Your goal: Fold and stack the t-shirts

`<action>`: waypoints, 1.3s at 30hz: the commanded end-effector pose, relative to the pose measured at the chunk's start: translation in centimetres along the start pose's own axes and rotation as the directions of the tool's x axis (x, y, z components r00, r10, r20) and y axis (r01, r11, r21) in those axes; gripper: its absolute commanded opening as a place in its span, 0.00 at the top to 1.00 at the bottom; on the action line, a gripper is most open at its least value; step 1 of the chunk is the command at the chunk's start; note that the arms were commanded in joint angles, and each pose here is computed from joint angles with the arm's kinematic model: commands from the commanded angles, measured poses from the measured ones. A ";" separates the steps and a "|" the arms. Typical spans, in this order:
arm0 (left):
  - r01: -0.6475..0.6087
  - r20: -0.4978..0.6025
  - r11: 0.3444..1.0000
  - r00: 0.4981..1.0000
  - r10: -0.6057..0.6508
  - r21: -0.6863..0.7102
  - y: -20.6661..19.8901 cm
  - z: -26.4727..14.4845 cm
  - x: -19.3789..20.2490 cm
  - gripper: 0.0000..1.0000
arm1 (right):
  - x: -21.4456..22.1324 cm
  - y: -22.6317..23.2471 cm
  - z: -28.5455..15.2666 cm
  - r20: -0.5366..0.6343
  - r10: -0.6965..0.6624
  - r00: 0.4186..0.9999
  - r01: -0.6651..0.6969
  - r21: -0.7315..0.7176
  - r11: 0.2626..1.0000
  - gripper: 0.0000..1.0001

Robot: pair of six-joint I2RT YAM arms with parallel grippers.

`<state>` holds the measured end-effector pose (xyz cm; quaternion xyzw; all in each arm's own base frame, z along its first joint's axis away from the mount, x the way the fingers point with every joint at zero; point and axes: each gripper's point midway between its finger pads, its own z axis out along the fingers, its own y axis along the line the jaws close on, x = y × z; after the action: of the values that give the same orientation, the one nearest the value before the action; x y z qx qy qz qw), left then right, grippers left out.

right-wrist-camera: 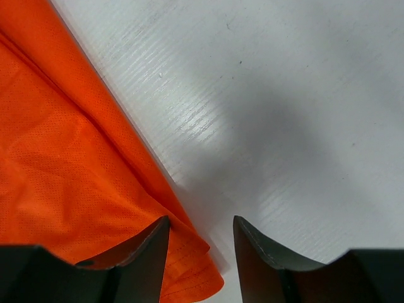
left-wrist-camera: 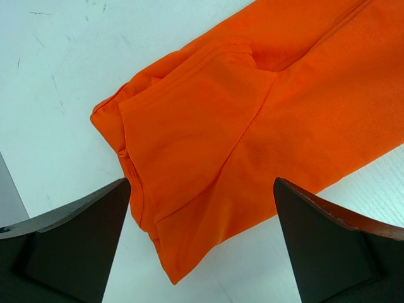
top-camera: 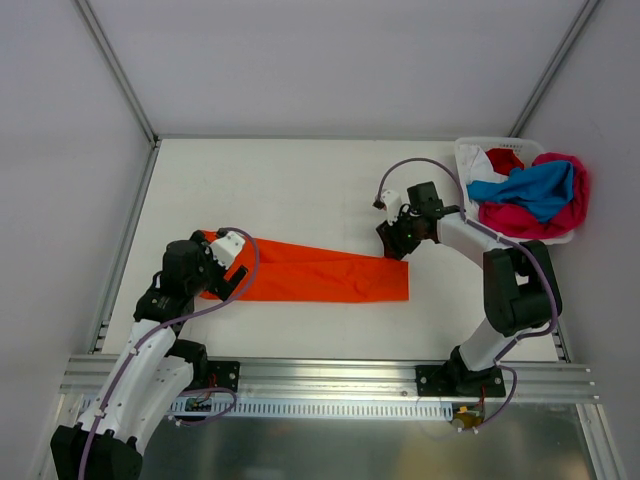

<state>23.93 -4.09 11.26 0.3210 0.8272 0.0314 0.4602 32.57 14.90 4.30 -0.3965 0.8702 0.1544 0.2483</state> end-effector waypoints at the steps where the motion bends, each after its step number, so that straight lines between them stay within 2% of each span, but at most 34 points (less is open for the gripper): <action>1: 0.016 0.022 1.000 1.000 -0.015 -0.009 0.2 -0.1 -0.3 0.01 | -0.5 0.0 -0.5 -0.006 -0.012 1.000 0.012 0.003 1.000 0.52; 6: 0.016 0.022 1.000 1.000 -0.016 -0.010 0.2 -0.1 -0.2 0.01 | 0.1 0.3 -0.8 -0.027 -0.021 0.999 0.021 -0.005 1.000 0.47; 9: 0.017 0.022 1.000 1.000 -0.016 -0.007 0.1 -0.1 -0.2 0.01 | 0.3 0.8 -1.0 -0.036 -0.017 0.999 0.016 -0.030 0.999 0.40; 14: 0.015 0.020 1.000 1.000 -0.015 -0.008 0.1 0.0 -0.2 0.01 | 0.3 1.3 -1.2 -0.038 -0.010 0.999 0.008 -0.049 0.999 0.40; 20: 0.017 0.020 1.000 1.000 -0.017 -0.008 0.2 0.0 -0.1 0.01 | 0.5 2.1 -1.2 -0.043 -0.002 0.999 -0.002 -0.084 0.996 0.51; 31: 0.016 0.014 1.000 1.000 -0.016 -0.002 0.0 0.1 0.0 0.01 | 0.9 2.9 -1.9 -0.043 -0.003 0.999 -0.002 -0.101 0.995 0.94; 33: 0.015 0.013 1.000 1.000 -0.015 -0.001 0.0 0.1 0.1 0.01 | 0.7 3.1 -2.2 -0.038 -0.002 0.999 -0.002 -0.110 0.994 0.98; 39: 0.018 0.005 1.000 1.000 -0.018 0.006 -0.1 0.2 0.2 0.01 | 0.3 5.5 -4.0 -0.060 0.024 0.998 -0.037 -0.224 0.974 1.00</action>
<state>23.90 -4.08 11.15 0.3210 0.8277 0.0311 0.4592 28.07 15.12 4.96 -0.4053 0.8734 0.2039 0.1768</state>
